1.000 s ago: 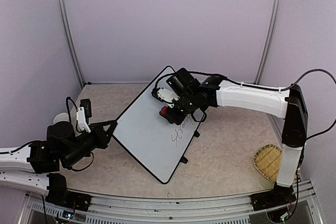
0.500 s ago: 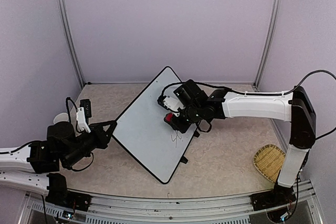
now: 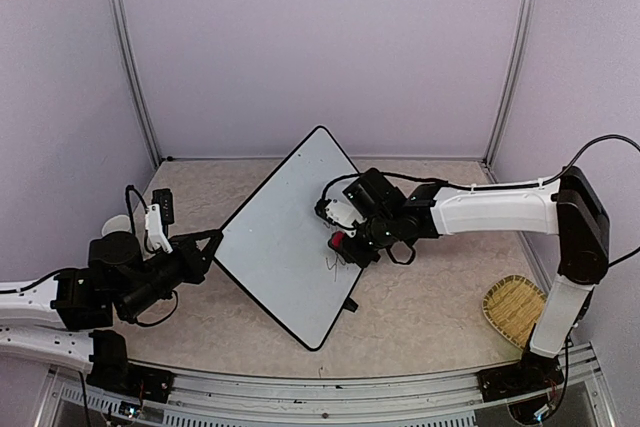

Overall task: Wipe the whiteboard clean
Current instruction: Erase the whiteboard at the center of the board.

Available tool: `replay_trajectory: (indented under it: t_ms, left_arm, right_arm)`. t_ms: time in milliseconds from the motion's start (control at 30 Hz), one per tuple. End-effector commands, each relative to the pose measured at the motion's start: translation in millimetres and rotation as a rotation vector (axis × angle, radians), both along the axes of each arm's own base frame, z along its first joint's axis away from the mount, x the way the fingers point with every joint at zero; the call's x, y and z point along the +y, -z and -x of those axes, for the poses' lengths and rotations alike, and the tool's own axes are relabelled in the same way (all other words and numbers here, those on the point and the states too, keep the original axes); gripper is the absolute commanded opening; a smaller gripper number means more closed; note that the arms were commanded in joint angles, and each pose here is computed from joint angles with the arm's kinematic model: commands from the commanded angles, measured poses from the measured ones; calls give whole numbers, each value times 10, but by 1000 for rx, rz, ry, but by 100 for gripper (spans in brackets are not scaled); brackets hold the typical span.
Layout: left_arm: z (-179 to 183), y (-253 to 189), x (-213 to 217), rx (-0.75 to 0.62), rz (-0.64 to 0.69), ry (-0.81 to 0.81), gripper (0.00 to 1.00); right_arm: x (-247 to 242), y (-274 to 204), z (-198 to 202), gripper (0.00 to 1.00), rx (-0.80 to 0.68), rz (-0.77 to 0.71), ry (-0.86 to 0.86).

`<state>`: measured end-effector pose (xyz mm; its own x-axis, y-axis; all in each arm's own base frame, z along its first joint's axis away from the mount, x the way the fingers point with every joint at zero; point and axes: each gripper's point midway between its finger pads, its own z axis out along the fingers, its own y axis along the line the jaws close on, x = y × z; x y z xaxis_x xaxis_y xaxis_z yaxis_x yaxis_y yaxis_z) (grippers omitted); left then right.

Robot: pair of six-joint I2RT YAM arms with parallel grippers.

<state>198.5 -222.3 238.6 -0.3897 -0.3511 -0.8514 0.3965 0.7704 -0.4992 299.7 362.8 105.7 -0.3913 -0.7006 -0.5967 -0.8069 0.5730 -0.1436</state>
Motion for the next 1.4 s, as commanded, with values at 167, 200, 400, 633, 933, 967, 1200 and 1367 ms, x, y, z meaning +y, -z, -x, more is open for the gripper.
replay_trajectory:
  t_ms: [167,200,400,633,933,967,1200,1367]
  left_arm:
    - [274,296,-283,30,-122,222,0]
    - [274,302,-279,32,-123,221,0]
    - [277,299,-252,33,-118,216,0]
    - [278,304,-243,32,-116,214,0]
    - [280,308,-227,31,-119,212,0]
    - [277,305,-224,31,-119,211,0]
    - [284,300,-229,30,-116,214,0]
    - [281,297,-230,30,-115,214,0]
  right_arm:
    - [183,-165,-161,20,2,-13,3]
    - [222,-233,-196,20,-8,-22,2]
    - [406,-546,-340,20,-53,-59,-6]
    - [428,-607,-395,21,-67,-54,0]
    - [150,-45,-207,20,3,32,26]
    - [113,1,-188,20,7,40,31]
    - [-120,210,-71,20,35,66,58]
    - [-202,262,-45,20,45,66,71]
